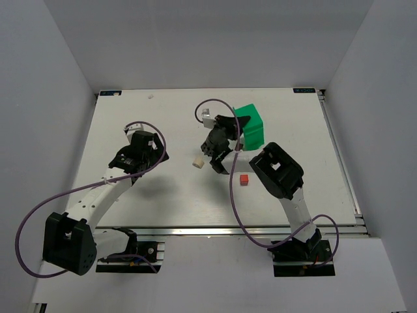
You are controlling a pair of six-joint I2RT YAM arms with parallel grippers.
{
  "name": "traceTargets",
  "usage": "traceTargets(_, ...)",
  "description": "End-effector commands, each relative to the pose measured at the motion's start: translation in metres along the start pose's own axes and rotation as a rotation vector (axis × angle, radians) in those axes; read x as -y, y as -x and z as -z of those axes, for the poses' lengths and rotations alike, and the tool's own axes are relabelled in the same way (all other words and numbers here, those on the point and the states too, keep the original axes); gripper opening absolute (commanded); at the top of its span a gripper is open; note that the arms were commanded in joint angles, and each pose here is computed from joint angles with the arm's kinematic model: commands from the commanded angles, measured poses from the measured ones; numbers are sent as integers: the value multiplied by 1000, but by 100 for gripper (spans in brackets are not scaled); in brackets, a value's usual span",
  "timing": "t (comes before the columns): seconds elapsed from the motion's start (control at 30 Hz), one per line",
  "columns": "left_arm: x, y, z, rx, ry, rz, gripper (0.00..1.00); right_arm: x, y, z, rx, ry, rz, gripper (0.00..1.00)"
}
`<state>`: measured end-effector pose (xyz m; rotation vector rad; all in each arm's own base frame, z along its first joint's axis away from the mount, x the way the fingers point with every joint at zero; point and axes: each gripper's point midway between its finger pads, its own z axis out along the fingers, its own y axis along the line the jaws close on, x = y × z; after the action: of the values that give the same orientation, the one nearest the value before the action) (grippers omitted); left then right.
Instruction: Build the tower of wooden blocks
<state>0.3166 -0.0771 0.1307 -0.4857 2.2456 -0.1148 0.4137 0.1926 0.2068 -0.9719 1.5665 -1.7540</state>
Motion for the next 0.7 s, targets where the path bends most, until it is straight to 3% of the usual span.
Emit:
traceTargets(0.0, 13, 9, 4, 21, -59, -15, 98, 79, -47, -3, -100, -67, -557, 0)
traceTargets(0.13, 23, 10, 8, 23, -110, -37, 98, 113, -55, -10, -123, -88, -719, 0)
traceTargets(0.23, 31, 13, 13, 29, -158, -63, 98, 108, -57, -12, -98, -67, -775, 3)
traceTargets(0.27, 32, 14, 15, 32, -173, -81, 98, 93, -33, -12, -12, -23, -470, 6)
traceTargets(0.3, 37, 13, 17, 28, -201, -93, 98, 72, -17, -9, 45, 23, -612, 5)
traceTargets(0.37, 41, 16, 22, 47, -237, -113, 98, 60, 26, 10, 329, 217, -550, 0)
traceTargets(0.4, 43, 17, 23, 52, -249, -114, 98, 28, 28, 24, 386, 390, -474, 0)
traceTargets(0.43, 46, 18, 26, 60, -270, -114, 98, 35, 56, 48, 585, 568, -528, 0)
traceTargets(0.5, 44, 16, 27, 59, -272, -117, 98, 37, 67, 83, 737, 828, -586, 0)
traceTargets(0.6, 44, 14, 29, 58, -284, -120, 98, 43, 70, 106, 859, 991, -640, 0)
traceTargets(0.67, 48, 13, 34, 53, -317, -118, 98, 54, 68, 95, 802, 1069, -807, 0)
